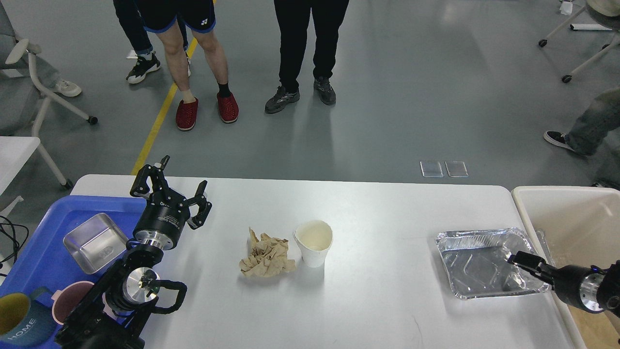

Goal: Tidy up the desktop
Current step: 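Reach the right gripper to the foil tray edge and grasp it, then lift the foil tray with the right gripper toward the table center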

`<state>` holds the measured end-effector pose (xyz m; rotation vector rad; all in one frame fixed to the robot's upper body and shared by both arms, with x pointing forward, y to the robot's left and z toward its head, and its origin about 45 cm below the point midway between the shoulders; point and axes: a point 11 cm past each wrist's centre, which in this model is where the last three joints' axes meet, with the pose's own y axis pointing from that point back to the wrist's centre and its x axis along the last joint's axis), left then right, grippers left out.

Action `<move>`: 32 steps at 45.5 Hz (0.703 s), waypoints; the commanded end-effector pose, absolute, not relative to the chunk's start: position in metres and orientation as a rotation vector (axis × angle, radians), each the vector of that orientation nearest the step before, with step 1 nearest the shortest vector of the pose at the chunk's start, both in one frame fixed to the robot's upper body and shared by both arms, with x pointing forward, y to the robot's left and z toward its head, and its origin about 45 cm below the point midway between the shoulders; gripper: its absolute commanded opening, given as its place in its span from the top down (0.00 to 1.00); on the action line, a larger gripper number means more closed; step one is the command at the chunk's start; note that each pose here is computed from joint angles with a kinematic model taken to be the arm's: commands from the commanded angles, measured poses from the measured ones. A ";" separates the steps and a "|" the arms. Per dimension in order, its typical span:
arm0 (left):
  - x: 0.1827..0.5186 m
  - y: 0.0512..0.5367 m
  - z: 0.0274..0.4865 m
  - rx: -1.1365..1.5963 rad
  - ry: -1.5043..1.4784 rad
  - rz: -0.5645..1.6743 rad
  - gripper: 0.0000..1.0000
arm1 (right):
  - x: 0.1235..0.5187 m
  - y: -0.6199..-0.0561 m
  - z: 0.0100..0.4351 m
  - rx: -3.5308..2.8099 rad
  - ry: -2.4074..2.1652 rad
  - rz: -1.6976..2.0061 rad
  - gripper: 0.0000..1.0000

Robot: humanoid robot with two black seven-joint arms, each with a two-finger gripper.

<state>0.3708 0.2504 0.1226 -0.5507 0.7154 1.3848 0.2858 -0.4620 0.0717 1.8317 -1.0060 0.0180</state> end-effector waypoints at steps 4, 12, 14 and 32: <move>0.371 0.251 0.123 -0.551 0.713 1.385 0.03 | 0.289 -0.448 0.068 1.867 -0.991 0.013 0.35; 0.371 0.252 0.123 -0.548 0.712 1.386 0.03 | 0.288 -0.443 0.065 1.868 -0.944 0.019 0.56; 0.371 0.252 0.123 -0.549 0.711 1.387 0.03 | 0.290 -0.443 0.065 1.865 -0.927 0.029 0.57; 0.370 0.254 0.123 -0.542 0.701 1.390 0.03 | 0.293 -0.434 0.062 1.879 -0.915 0.029 1.00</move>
